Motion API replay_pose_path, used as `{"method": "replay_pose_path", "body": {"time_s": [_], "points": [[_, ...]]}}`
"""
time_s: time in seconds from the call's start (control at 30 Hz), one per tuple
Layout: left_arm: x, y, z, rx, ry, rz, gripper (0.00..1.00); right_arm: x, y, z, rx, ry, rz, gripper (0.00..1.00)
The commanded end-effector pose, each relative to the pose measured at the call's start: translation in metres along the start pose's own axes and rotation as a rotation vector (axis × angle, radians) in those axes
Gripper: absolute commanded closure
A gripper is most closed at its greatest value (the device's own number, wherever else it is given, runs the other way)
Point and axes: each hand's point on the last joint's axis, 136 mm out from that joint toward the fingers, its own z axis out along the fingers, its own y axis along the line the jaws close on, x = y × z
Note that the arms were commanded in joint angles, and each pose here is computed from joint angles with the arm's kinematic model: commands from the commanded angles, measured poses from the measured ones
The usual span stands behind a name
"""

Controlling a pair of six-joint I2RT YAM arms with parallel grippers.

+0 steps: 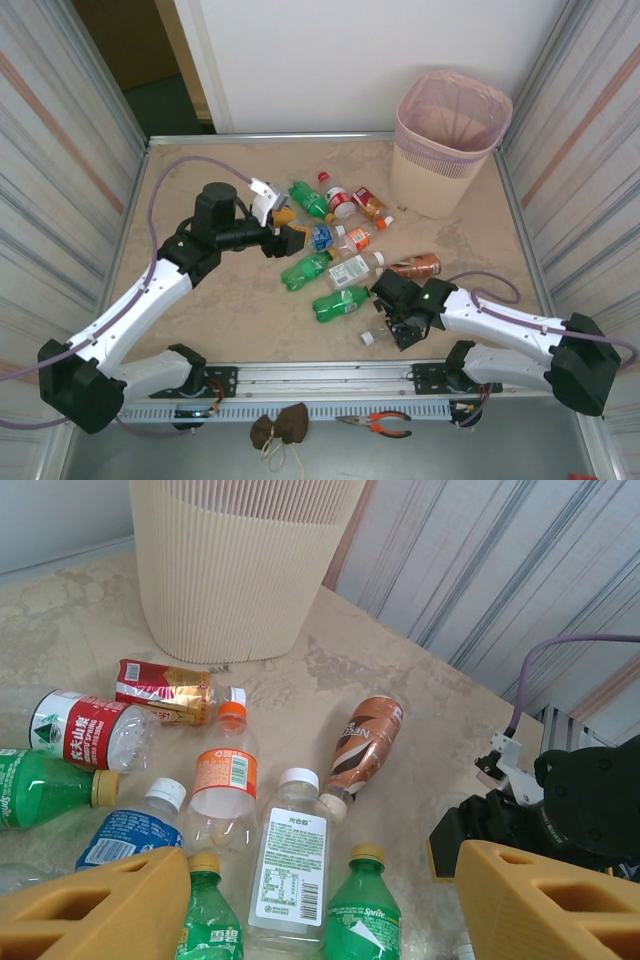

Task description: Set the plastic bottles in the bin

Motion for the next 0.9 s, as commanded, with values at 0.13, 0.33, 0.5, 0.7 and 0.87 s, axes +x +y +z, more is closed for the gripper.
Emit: {"method": "replay_pose_path", "body": {"time_s": [0.13, 0.33, 0.5, 0.7, 0.87], "points": [[0.000, 0.001, -0.002, 0.007, -0.012, 0.025, 0.29, -0.002, 0.001, 0.008, 0.011, -0.009, 0.035, 0.29], [-0.002, 0.005, -0.001, 0.001, -0.025, 0.021, 0.29, -0.004, 0.002, 0.012, 0.027, -0.004, 0.037, 0.31], [0.000, 0.007, -0.001, -0.001, -0.022, 0.016, 0.29, -0.006, 0.004, 0.013, 0.027, -0.002, 0.034, 0.31], [0.000, 0.009, -0.004, -0.012, -0.026, 0.018, 0.29, -0.005, 0.007, 0.017, 0.032, 0.000, 0.028, 0.35], [0.001, 0.010, -0.005, -0.018, -0.023, 0.013, 0.29, -0.006, 0.012, 0.015, 0.029, -0.004, 0.019, 0.39]]}}
